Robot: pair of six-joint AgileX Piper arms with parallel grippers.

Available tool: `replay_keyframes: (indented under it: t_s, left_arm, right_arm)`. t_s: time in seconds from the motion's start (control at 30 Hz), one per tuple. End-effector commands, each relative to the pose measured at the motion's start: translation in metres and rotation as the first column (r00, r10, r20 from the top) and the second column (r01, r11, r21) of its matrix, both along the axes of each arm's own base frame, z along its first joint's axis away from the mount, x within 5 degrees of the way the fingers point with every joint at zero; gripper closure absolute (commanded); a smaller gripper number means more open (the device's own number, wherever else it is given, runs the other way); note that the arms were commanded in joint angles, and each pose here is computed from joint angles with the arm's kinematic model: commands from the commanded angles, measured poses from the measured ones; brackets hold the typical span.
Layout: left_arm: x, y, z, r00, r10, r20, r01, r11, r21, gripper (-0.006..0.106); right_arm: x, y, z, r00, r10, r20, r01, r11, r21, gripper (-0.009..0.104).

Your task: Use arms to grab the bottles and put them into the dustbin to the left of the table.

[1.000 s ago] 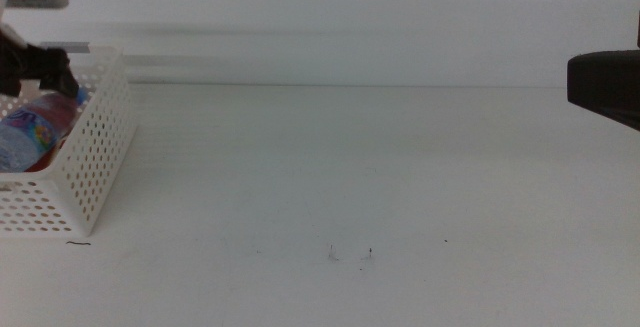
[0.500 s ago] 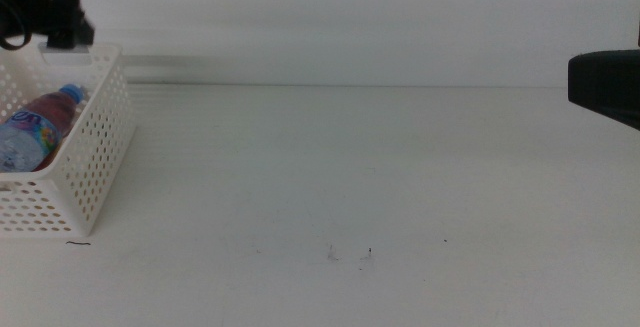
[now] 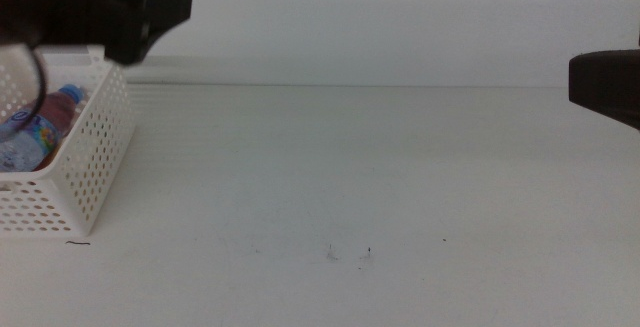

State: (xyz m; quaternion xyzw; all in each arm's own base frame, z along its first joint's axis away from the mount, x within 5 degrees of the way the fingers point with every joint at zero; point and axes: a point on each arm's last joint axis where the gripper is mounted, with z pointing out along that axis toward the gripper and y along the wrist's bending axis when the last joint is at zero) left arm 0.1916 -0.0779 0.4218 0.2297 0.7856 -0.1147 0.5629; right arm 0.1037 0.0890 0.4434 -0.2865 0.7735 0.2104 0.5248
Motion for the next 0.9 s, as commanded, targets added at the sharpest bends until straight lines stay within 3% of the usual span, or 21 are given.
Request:
replay_keyframes:
  t_s: [0.0, 0.3, 0.83, 0.87]
  left_arm:
    - [-0.023, 0.000, 0.003, 0.997, -0.023, 0.072, 0.027, 0.998, -0.053, 0.007]
    - [-0.057, 0.012, 0.011, 0.987, -0.014, 0.158, 0.030, 0.994, -0.101, 0.007]
    - [-0.059, 0.013, 0.014, 0.983, -0.011, 0.181, 0.033, 0.992, -0.122, 0.007]
    - [-0.060, 0.014, 0.014, 0.979, 0.006, 0.205, 0.023, 0.989, -0.143, 0.007]
  right_arm:
    - [0.000, -0.001, 0.003, 1.000, -0.008, 0.016, 0.008, 1.000, 0.005, 0.007]
    - [0.000, -0.001, 0.003, 1.000, -0.008, 0.016, 0.008, 1.000, 0.005, 0.007]
    - [0.006, 0.002, -0.007, 1.000, -0.016, 0.022, 0.016, 1.000, 0.001, 0.007]
    - [0.009, 0.004, -0.013, 0.999, -0.020, 0.046, 0.018, 0.999, 0.034, 0.007]
